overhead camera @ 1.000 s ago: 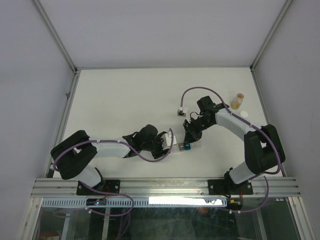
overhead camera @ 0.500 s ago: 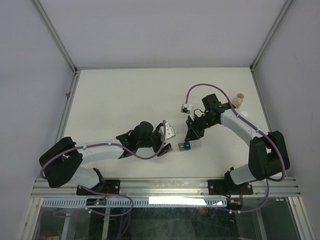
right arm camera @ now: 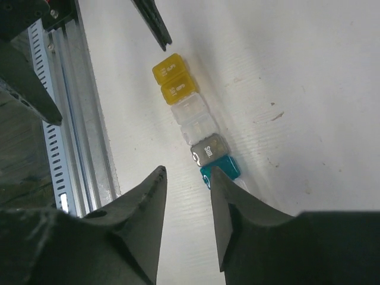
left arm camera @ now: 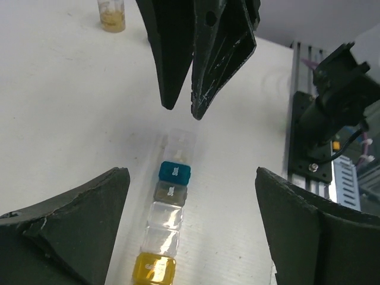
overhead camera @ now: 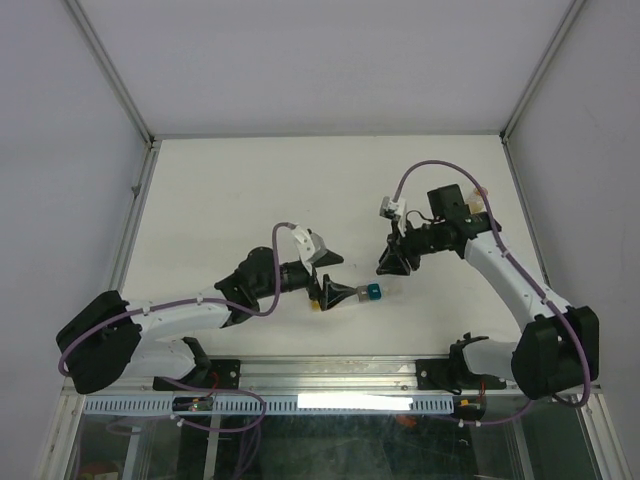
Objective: Sort the pills into containers
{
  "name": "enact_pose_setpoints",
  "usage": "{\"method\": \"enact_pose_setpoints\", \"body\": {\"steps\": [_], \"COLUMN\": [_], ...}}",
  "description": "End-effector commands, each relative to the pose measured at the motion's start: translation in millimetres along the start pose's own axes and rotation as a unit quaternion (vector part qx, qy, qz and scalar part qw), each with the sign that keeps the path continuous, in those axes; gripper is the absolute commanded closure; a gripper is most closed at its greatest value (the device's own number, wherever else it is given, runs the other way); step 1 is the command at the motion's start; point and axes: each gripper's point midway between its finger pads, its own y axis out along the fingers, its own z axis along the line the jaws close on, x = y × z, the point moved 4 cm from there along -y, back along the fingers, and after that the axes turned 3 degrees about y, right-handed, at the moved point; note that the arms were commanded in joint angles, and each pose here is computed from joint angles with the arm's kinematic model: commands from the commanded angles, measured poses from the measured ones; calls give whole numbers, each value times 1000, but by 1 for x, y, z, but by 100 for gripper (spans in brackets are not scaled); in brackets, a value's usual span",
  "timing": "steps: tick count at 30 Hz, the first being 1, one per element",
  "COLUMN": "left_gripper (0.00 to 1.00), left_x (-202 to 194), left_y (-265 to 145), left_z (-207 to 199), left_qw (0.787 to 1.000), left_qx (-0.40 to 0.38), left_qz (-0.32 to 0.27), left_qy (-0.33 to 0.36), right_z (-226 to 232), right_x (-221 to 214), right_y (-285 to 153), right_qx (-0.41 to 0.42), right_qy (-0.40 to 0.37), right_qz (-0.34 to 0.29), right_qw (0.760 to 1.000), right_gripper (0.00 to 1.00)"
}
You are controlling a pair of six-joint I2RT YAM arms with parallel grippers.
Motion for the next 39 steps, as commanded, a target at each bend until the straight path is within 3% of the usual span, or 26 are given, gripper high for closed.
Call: {"method": "enact_pose_setpoints", "body": {"steps": [1, 5, 8, 9, 13, 17, 24, 29, 39], "left_gripper": [5, 1, 1, 1, 1, 1, 1, 1, 1], "left_x": [60, 87, 116, 129, 180, 227, 283, 313, 318], "left_y": [-19, -43, -57, -61, -78, -93, -117, -135, -141], "left_z": [-1, 17, 38, 43, 52, 51, 33, 20, 14], "left_qw": [989, 978, 976, 976, 971, 968, 963, 958, 961], "left_qx": [-12, -4, 38, 54, 113, 138, 132, 129, 124], "left_qz": [-137, -179, -181, -183, -192, -203, -232, -256, -248], "left_qy": [-62, -108, -115, -109, -81, -56, -41, -22, -13], "right_z": [5, -5, -13, -14, -9, 34, 89, 109, 123], "right_x": [22, 43, 72, 85, 139, 179, 202, 205, 204], "right_y": [-22, -49, -83, -98, -168, -209, -236, -251, -261], "right_qx": [-22, -113, -209, -239, -391, -401, -376, -386, -396], "right_qy": [-60, -103, -132, -138, -64, -73, -97, -61, -51], "right_qz": [-66, -102, -141, -161, -263, -323, -355, -387, -400], "right_qw": [996, 983, 959, 948, 880, 854, 850, 835, 825], "right_gripper": [57, 29, 4, 1, 1, 1, 1, 1, 1]}}
